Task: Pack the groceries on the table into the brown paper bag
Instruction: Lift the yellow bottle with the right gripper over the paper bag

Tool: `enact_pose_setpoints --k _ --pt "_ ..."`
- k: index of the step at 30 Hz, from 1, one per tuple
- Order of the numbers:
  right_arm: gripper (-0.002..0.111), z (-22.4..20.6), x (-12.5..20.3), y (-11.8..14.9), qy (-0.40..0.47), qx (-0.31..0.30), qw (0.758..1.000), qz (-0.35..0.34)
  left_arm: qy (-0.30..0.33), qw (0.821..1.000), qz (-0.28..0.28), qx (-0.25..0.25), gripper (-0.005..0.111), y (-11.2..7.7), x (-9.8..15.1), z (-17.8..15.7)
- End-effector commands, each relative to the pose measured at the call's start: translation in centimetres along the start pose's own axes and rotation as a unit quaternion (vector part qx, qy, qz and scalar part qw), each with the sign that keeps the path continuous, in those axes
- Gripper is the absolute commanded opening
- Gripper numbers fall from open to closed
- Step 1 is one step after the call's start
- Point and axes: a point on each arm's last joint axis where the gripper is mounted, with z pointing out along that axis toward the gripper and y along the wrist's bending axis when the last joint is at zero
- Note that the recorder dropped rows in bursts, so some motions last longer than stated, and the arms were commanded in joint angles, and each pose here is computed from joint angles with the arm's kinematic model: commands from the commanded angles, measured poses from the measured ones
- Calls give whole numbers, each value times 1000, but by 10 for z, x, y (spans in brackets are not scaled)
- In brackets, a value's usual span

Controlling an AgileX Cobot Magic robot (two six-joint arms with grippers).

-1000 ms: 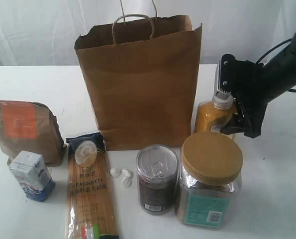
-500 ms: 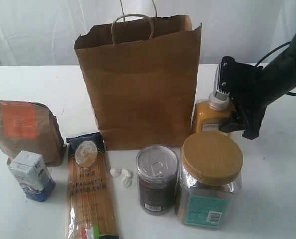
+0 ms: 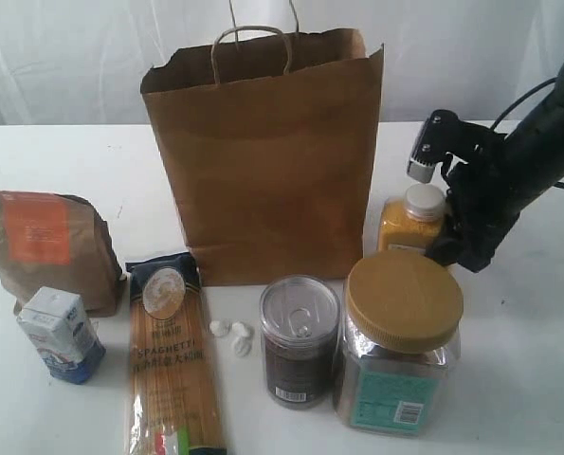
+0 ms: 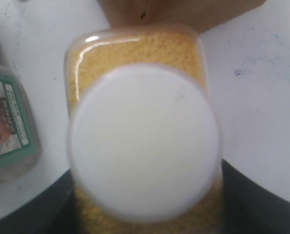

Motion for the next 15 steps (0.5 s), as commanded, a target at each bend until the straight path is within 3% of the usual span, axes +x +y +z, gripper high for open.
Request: enact_pose_setpoints --k 1,10,15 --pt "6 -8 3 -4 2 19 999 50 -4 1000 -7 3 0 0 0 0" --pt "0 -23 28 -19 -7 39 987 157 -4 1000 -7 3 0 0 0 0" --pt "0 -43 34 -27 -61 70 973 212 -4 1000 -7 3 0 0 0 0"
